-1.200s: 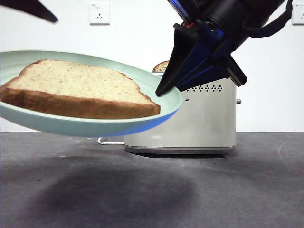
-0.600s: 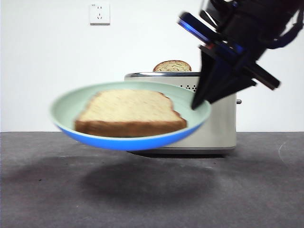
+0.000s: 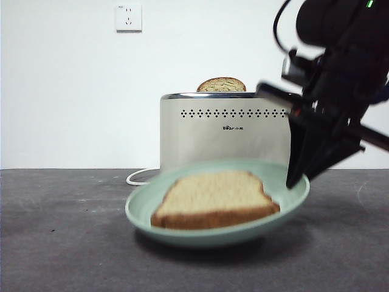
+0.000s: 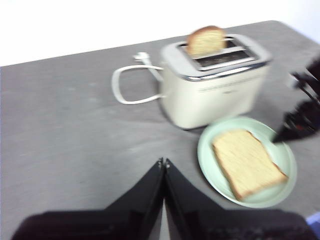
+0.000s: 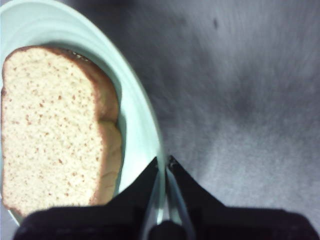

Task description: Take the bread from the toaster,put the bread on the plate,put the plate on the table

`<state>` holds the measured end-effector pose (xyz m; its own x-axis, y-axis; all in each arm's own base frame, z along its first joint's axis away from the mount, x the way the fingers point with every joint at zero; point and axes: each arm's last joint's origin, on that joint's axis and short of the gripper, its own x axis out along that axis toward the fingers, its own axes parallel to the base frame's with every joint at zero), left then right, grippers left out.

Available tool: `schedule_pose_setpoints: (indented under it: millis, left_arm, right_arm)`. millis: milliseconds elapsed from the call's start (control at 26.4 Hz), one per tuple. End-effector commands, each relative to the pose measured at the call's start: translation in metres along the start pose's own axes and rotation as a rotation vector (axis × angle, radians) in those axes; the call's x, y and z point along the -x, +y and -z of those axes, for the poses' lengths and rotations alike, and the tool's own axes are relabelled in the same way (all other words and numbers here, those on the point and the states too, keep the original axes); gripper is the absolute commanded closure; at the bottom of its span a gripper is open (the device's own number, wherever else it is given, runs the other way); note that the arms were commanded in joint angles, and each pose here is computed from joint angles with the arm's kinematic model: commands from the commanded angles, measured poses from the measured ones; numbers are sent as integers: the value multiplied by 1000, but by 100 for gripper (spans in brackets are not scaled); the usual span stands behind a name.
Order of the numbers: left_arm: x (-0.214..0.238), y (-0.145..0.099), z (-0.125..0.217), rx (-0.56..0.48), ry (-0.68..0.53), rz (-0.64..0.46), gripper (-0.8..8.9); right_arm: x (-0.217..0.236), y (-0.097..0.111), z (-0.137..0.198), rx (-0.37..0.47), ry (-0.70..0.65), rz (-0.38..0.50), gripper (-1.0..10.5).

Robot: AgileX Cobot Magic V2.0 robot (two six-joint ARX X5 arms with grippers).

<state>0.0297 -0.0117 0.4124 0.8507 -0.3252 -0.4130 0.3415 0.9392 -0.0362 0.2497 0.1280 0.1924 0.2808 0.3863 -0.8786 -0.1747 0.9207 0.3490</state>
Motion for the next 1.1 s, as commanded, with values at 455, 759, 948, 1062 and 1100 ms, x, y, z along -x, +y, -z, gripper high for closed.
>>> schedule_pose_setpoints:
  millis: [455, 759, 948, 1062, 1100]
  left_arm:
    - [1, 0, 5, -12, 36, -8, 822]
    - [1, 0, 5, -12, 40, 24, 822]
    - [1, 0, 5, -11, 40, 24, 822]
    - [1, 0, 5, -11, 40, 24, 822]
    - [1, 0, 5, -11, 40, 24, 822]
  right_arm:
    - [-46, -10, -3, -67, 89, -15, 959]
    - [-47, -10, -4, -29, 65, -5, 670]
    - [-33, -6, -6, 30, 21, -29, 469]
    - [-12, 0, -7, 60, -34, -49, 469]
    - [-3, 2, -7, 77, -57, -57, 470]
